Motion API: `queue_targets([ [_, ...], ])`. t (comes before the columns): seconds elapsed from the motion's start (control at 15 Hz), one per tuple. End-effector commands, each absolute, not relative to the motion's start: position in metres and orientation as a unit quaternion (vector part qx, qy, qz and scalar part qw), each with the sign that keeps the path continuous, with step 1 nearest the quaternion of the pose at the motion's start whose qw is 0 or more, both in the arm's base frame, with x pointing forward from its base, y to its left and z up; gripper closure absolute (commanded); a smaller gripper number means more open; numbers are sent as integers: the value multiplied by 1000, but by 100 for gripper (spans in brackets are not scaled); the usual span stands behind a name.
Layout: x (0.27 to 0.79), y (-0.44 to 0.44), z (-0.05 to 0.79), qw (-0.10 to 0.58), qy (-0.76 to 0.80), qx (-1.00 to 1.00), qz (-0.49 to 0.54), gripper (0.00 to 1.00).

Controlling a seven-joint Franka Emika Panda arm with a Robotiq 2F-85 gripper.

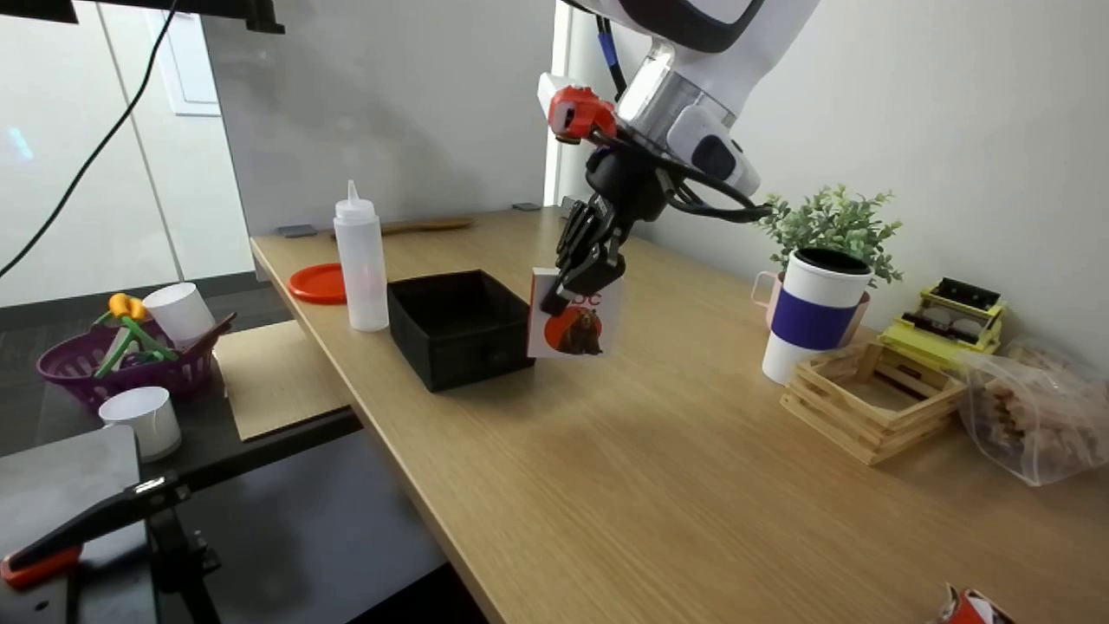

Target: Remove the orange book from the black box

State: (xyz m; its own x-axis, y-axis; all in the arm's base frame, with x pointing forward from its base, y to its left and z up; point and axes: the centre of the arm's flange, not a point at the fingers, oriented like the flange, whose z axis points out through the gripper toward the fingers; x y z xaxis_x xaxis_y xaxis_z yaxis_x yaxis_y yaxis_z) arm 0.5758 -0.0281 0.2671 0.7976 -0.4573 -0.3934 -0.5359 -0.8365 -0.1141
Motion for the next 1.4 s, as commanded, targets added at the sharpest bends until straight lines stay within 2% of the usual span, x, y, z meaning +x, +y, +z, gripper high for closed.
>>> queue_targets([
  [0.0, 599, -13, 256, 93, 169, -962, 195, 96],
  [0.53, 606, 0, 223, 71, -26, -958, 276, 96],
  [1.07, 597, -4, 213, -27, -168, -901, 399, 96],
  [1.33, 606, 3, 223, -35, -204, -915, 348, 96],
])
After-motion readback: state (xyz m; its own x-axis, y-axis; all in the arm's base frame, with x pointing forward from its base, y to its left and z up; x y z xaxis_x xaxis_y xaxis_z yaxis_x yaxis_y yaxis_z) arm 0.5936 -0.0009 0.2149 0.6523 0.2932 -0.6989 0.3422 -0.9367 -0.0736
